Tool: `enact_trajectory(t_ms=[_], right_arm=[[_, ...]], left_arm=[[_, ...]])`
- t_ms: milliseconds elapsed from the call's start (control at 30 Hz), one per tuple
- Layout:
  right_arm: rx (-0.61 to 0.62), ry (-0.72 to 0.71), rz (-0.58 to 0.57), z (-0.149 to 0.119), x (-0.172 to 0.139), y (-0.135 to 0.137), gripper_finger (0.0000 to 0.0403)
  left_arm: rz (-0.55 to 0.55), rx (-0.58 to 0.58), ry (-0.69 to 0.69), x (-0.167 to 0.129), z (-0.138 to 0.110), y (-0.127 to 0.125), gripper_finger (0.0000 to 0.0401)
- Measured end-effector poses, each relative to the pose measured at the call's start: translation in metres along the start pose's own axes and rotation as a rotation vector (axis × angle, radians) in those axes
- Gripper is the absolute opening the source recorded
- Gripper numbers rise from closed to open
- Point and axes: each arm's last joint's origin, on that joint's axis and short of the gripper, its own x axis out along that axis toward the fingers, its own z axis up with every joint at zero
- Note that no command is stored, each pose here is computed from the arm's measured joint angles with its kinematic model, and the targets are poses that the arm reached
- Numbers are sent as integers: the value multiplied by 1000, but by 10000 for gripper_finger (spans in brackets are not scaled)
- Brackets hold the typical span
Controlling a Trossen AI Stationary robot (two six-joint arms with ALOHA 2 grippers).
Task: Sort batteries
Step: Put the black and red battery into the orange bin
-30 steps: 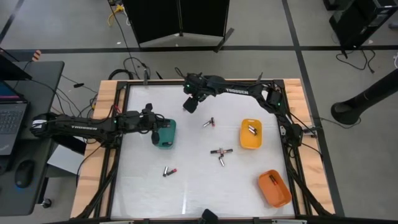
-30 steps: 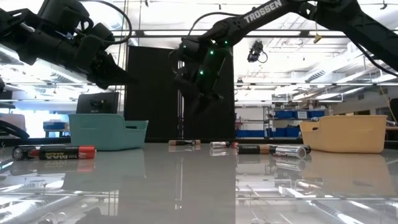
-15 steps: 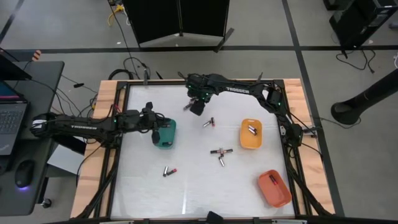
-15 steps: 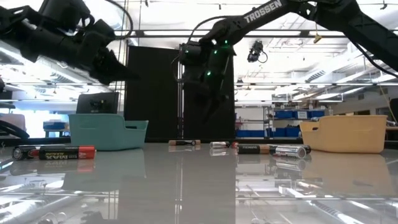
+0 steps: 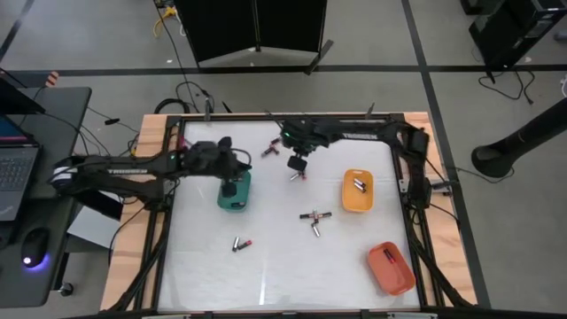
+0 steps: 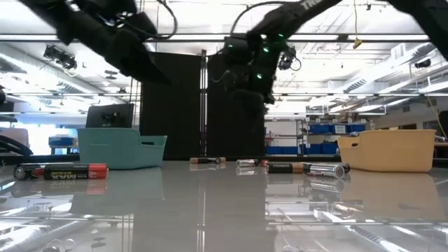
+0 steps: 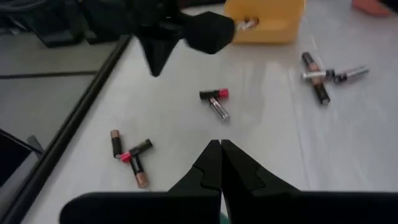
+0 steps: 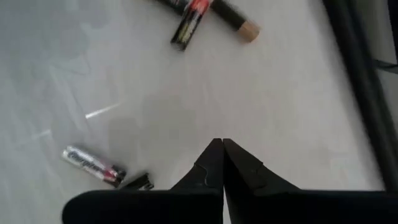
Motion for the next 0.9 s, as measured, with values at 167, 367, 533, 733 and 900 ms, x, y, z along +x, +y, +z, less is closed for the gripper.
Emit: enact_trajectory(t_ms=[167, 367, 533, 733, 900], right_arm=[[51, -178, 58, -36, -20, 13, 7], [119, -351, 103, -83, -38, 24, 8], [140, -400, 80, -114, -46, 33, 8], [143, -450, 52, -135, -51, 40, 8], [134, -460, 58, -140, -52, 43, 9]], left_arm=[[-25, 49, 122, 21, 18, 17, 4], [-85, 96, 312, 58, 32, 40, 4], [-135, 158, 472, 92, 42, 59, 4], [-271, 445, 563, 126, 55, 72, 4], [-339, 620, 562, 151, 58, 78, 6]])
